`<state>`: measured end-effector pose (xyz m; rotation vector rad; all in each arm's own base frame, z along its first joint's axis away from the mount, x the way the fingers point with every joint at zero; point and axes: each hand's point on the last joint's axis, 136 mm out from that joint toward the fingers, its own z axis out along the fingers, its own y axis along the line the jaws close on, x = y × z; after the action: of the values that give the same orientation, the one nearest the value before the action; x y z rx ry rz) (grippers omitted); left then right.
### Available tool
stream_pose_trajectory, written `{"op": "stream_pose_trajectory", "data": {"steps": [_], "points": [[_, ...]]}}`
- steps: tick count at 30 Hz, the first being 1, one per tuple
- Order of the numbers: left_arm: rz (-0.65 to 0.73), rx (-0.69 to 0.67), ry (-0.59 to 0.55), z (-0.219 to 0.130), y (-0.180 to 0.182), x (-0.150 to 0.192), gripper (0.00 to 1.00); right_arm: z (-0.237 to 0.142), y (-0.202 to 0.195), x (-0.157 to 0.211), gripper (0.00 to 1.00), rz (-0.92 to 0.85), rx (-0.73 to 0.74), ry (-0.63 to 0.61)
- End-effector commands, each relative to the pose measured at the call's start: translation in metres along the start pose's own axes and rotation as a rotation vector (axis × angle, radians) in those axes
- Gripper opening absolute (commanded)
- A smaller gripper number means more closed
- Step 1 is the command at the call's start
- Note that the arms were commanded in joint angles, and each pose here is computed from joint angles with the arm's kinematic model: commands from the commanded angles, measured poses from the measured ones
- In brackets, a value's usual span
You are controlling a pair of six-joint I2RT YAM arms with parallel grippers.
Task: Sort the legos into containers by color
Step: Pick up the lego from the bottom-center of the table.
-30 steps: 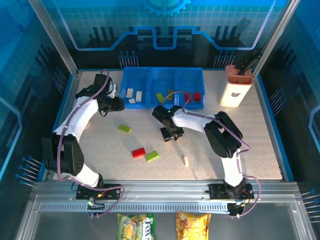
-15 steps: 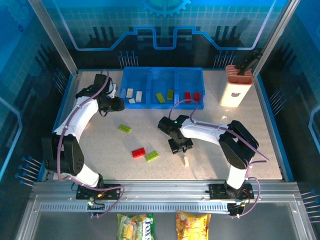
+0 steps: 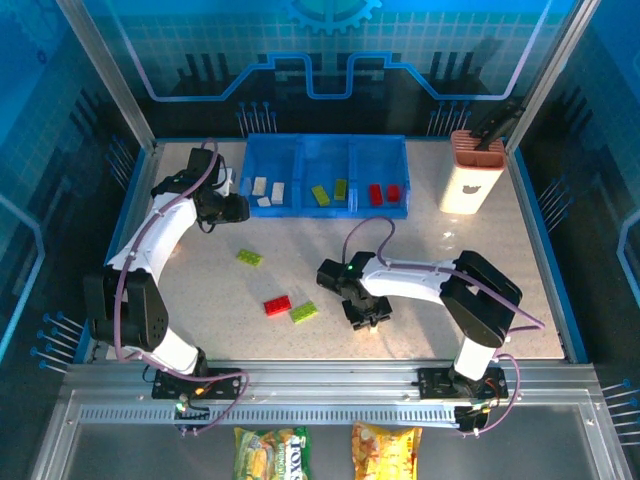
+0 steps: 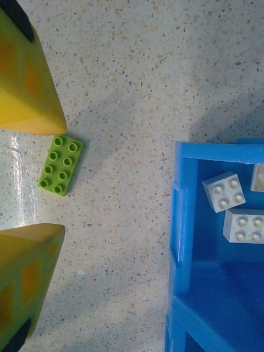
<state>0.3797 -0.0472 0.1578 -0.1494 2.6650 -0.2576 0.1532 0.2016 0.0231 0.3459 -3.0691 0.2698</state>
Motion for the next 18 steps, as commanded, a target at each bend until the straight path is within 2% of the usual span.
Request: {"op": "stream_pose_trajectory", "data": {"steps": [1, 12, 18], "points": [[0.009, 0.017, 0.007, 0.0, 0.001, 0.002, 0.47, -0.002, -0.001, 0.012, 0.39, 0.024, 0.008, 0.017], [0.01, 0.014, 0.005, -0.001, 0.001, 0.002, 0.47, -0.007, 0.009, 0.01, 0.25, 0.004, -0.001, 0.004], [0.008, 0.015, 0.003, -0.001, 0.001, 0.002, 0.47, -0.02, 0.019, -0.005, 0.2, -0.02, -0.024, -0.04]]}}
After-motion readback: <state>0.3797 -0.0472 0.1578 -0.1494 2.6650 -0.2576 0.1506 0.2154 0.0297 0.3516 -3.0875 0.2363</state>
